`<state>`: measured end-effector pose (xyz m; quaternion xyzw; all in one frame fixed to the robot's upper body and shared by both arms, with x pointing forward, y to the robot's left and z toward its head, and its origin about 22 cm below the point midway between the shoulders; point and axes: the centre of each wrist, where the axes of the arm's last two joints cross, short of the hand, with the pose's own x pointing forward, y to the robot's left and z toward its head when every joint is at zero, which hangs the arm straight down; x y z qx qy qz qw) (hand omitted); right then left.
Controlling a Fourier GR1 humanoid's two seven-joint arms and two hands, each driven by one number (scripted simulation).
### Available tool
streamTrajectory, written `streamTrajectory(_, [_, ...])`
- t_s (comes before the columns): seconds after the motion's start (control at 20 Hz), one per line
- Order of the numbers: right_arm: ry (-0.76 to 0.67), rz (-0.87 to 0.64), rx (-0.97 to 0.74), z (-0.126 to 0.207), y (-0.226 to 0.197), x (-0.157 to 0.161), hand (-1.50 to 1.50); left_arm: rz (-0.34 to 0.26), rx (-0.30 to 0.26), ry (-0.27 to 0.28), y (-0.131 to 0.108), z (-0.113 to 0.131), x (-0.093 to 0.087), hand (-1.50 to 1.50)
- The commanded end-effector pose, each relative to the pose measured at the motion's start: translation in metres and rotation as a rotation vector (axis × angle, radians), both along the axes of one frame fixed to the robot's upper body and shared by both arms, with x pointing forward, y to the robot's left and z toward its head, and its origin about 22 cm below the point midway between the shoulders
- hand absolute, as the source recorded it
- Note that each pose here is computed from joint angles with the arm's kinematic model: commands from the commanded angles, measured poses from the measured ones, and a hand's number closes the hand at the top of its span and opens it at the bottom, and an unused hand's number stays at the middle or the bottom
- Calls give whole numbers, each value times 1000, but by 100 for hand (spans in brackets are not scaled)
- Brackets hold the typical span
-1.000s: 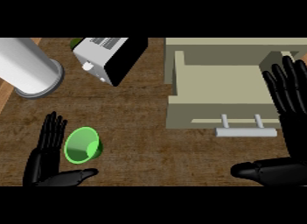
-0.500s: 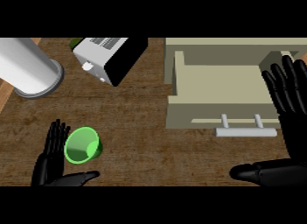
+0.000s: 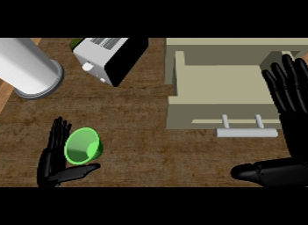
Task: Pick up the cup, place it into the drawer and close the drawer
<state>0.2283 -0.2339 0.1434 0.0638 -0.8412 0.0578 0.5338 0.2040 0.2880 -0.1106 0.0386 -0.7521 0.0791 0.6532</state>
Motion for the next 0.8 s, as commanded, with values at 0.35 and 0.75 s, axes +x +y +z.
streamTrajectory(0.35, [6, -1, 19, 8, 8, -20, -150, -38, -10, -5, 18, -17, 1, -150])
streamTrajectory(0.75, [6, 11, 0, 1, 2, -3, -150, -36, -65, -12, 10, -36, -4, -150])
